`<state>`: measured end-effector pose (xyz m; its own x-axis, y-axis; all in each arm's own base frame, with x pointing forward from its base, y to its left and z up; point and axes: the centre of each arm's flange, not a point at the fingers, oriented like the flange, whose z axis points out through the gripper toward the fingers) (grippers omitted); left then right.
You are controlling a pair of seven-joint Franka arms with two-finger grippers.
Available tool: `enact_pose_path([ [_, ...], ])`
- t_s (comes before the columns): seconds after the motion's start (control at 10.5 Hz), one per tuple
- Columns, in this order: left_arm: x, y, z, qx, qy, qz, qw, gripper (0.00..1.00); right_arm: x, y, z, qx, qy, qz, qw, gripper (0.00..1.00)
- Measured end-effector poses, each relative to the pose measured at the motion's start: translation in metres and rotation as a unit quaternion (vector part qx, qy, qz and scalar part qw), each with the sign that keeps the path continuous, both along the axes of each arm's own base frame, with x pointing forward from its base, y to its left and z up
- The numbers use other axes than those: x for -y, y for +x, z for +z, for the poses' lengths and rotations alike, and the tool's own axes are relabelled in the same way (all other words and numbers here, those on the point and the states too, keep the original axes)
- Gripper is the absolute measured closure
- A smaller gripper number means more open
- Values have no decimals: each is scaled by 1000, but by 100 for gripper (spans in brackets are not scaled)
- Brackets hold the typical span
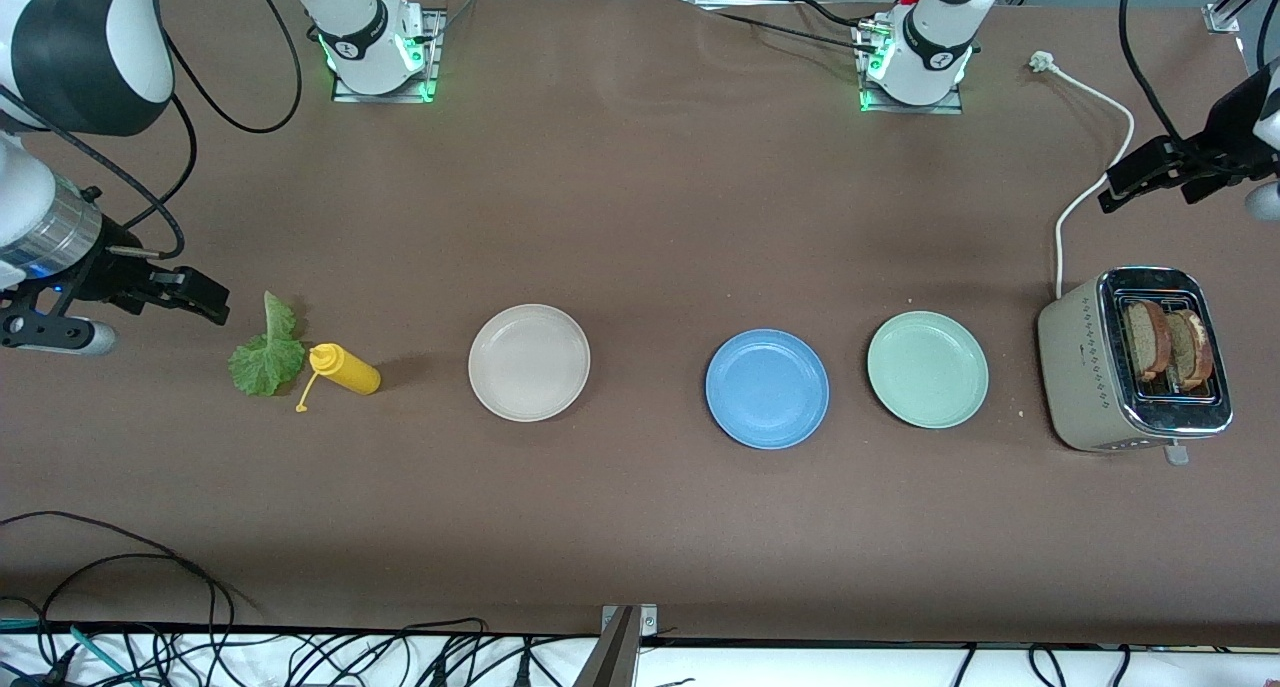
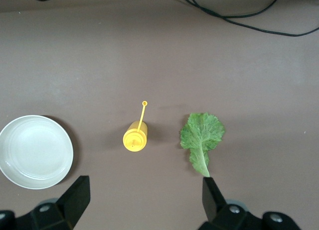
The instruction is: Make sandwich in blue plate with both arms
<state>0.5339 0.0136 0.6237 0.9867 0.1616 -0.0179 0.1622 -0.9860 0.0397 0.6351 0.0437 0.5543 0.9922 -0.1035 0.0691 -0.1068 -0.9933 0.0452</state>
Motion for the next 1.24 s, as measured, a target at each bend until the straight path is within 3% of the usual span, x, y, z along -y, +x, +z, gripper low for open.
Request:
enact_pose_path([
  [1.24, -3, 0, 2, 0, 0, 3, 1000, 0, -5, -1, 2, -1, 0, 2, 1000, 0],
])
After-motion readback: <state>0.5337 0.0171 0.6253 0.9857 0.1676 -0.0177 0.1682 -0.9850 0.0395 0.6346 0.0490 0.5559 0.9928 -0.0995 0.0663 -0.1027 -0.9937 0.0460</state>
